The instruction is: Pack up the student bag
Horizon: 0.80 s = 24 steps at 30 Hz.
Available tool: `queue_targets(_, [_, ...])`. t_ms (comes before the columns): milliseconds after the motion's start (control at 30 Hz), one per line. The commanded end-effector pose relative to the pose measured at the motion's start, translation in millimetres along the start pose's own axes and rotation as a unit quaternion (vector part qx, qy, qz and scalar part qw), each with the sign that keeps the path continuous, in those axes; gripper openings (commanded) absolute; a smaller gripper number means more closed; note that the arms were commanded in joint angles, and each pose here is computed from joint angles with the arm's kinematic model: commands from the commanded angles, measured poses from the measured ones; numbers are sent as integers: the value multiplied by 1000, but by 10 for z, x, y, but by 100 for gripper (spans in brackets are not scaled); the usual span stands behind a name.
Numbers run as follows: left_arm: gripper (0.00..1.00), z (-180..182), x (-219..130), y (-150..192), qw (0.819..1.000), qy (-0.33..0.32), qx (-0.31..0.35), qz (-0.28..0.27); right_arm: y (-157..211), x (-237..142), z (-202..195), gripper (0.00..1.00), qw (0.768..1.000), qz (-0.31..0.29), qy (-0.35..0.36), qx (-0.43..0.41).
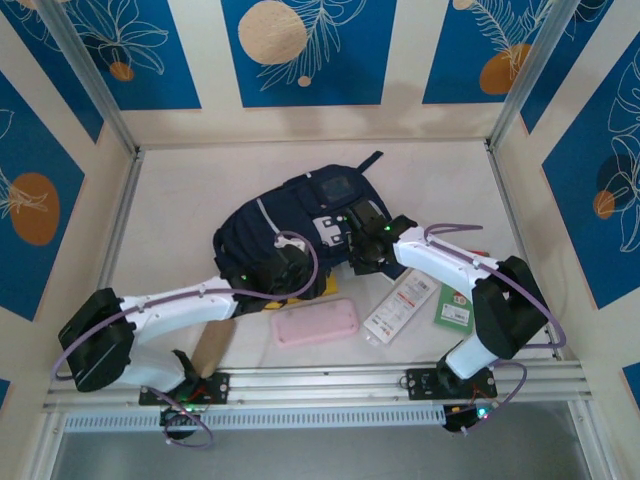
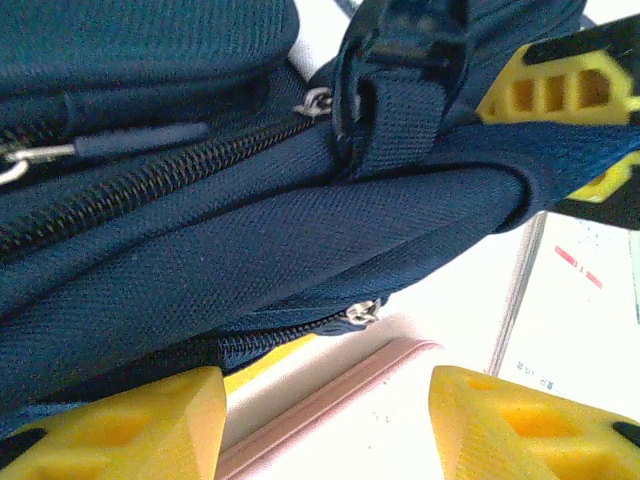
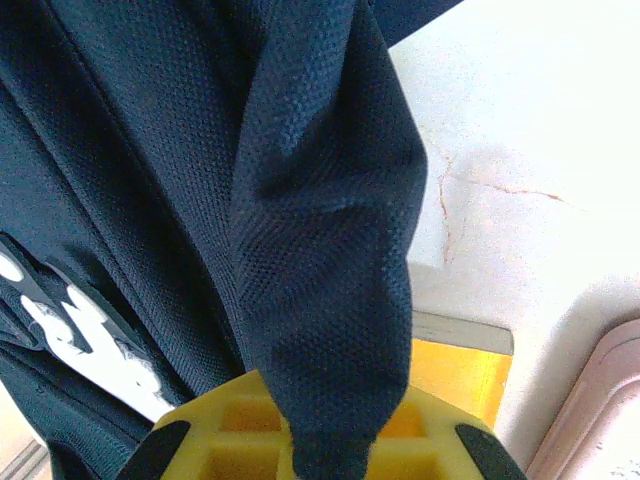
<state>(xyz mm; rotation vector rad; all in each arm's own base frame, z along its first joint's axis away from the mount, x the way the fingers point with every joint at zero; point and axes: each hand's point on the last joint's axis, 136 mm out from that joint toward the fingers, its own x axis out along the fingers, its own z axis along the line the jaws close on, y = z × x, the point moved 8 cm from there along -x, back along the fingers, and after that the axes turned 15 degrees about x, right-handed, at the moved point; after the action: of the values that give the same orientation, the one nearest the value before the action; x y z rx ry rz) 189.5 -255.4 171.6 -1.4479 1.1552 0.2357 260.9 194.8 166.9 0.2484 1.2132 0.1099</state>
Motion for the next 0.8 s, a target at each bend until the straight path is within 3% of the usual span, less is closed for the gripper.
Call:
queue_targets(0, [54, -44, -1, 45, 1000, 17, -2, 1, 124, -152, 90, 0, 989, 40, -6, 140])
queue_targets(533, [57, -146, 226, 120, 999, 28, 30, 32, 127, -113, 59, 0, 989, 45, -1, 144])
queue_targets(767, [56, -150, 373, 1, 999, -9, 43, 13, 155, -101, 37, 0, 989, 53, 2, 141])
